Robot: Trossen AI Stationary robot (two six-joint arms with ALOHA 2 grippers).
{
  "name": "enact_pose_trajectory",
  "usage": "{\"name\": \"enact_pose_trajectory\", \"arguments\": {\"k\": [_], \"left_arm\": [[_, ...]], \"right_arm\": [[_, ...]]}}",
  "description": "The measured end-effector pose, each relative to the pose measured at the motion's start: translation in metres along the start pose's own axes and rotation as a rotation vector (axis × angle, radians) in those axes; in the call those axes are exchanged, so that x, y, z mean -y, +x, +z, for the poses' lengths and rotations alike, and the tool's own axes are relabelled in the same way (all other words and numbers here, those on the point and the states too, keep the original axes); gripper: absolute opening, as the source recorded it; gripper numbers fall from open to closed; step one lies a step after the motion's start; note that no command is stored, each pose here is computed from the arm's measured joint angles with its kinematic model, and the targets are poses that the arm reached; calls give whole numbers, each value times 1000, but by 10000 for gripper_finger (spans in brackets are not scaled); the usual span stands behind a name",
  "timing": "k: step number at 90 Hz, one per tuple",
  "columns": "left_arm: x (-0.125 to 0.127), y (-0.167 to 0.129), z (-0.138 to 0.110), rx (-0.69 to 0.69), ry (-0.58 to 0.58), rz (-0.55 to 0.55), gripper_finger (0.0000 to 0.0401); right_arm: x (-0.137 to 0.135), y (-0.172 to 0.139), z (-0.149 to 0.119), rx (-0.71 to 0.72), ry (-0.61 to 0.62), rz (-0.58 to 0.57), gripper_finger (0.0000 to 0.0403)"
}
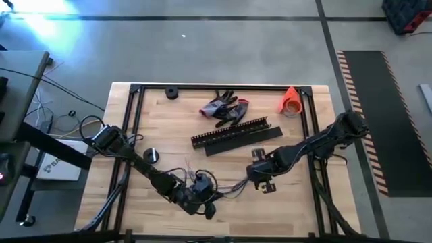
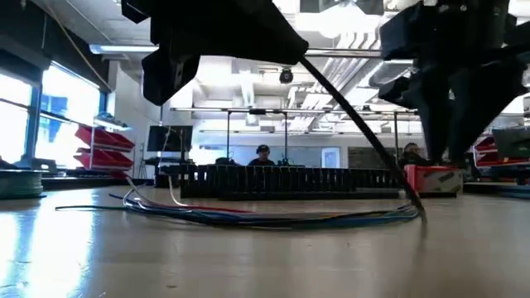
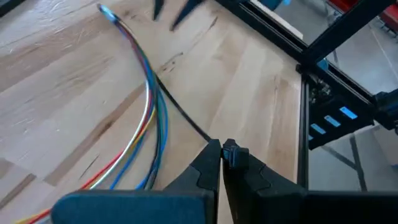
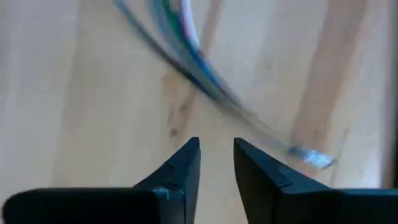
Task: Ziptie cables
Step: Wrap the cables using a black zip tie
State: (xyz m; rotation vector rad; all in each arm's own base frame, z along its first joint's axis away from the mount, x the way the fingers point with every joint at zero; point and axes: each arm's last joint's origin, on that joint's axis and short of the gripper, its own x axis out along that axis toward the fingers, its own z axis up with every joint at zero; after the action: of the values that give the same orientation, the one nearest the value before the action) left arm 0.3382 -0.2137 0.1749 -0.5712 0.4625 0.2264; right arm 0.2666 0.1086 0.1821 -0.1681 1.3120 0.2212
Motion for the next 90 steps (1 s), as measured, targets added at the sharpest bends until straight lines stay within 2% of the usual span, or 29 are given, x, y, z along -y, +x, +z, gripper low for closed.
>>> {"name": "enact_pose_trajectory", "arguments": {"k": [12,19,25,35,52,64,76,90], "left_arm": [[-1,0,0,-3,3,5,0],[-1,0,-1,-5,-2,7,0],[-1,0,-1,-6,-1,8,0],[-1,0,-1,-7,0,9,0],[-1,0,-1,-14,0,4,0],[-1,0,-1,-14,0,4,0],[-1,0,-1,-14,-1,3,0],[-1,0,-1,-14,-3,3,0]], "right_arm": [[-4,1,-1,-8,-21,39,37],[-3,2,-1,-2,-22,-3,17],[-2,4,-5,-19,-78,-31,17],[5,11,-11,-37,-187,-74,51],[16,28,-21,-19,-407,-215,144],[21,41,-29,11,-497,-222,165],[26,47,-32,45,-544,-225,129],[31,48,-31,59,-582,-199,34]]}}
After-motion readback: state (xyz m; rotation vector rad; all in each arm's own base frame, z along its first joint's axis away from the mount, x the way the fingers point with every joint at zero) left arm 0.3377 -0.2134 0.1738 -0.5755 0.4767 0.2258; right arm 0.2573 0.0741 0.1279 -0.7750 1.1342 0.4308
